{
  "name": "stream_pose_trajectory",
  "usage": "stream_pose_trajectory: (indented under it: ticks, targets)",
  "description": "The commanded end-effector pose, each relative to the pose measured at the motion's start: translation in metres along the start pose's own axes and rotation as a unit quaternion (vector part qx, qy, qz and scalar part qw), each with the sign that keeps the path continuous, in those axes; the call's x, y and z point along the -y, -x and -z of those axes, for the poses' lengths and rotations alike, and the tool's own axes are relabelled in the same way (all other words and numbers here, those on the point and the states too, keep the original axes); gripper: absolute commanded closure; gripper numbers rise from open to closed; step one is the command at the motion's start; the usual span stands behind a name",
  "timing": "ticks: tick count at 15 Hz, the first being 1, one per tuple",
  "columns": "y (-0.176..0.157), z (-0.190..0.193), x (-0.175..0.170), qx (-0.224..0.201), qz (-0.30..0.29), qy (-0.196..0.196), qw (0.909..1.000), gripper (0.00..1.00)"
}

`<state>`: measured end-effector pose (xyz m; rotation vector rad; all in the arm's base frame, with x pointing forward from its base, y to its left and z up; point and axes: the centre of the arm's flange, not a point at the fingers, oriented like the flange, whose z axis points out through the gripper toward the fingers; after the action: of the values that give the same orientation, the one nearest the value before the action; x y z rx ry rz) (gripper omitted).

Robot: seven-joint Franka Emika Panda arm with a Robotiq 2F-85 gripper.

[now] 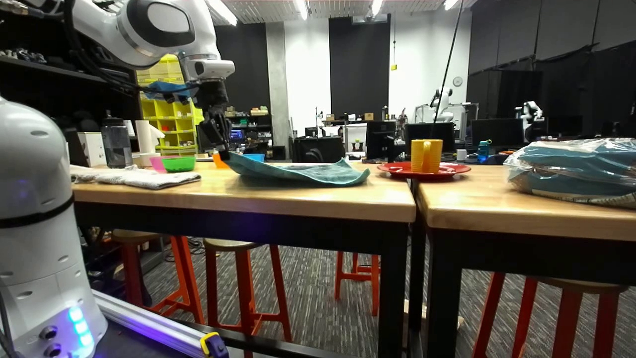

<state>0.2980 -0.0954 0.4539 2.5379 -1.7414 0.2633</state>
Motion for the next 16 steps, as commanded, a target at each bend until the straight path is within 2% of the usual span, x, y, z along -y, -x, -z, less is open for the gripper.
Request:
stream_pose_trajectory:
  ticks: [1, 9, 16]
  targets:
    - [-0.004, 0.016, 0.008, -0.032, 0.030, -0.011, 0.9990, 1.00]
    - [-0.035, 0.045, 0.063, -0.089, 0.067, -0.037, 0.9931, 1.00]
    - [-0.075, 0.061, 0.114, -0.088, 0.067, -0.053, 0.9925, 1.00]
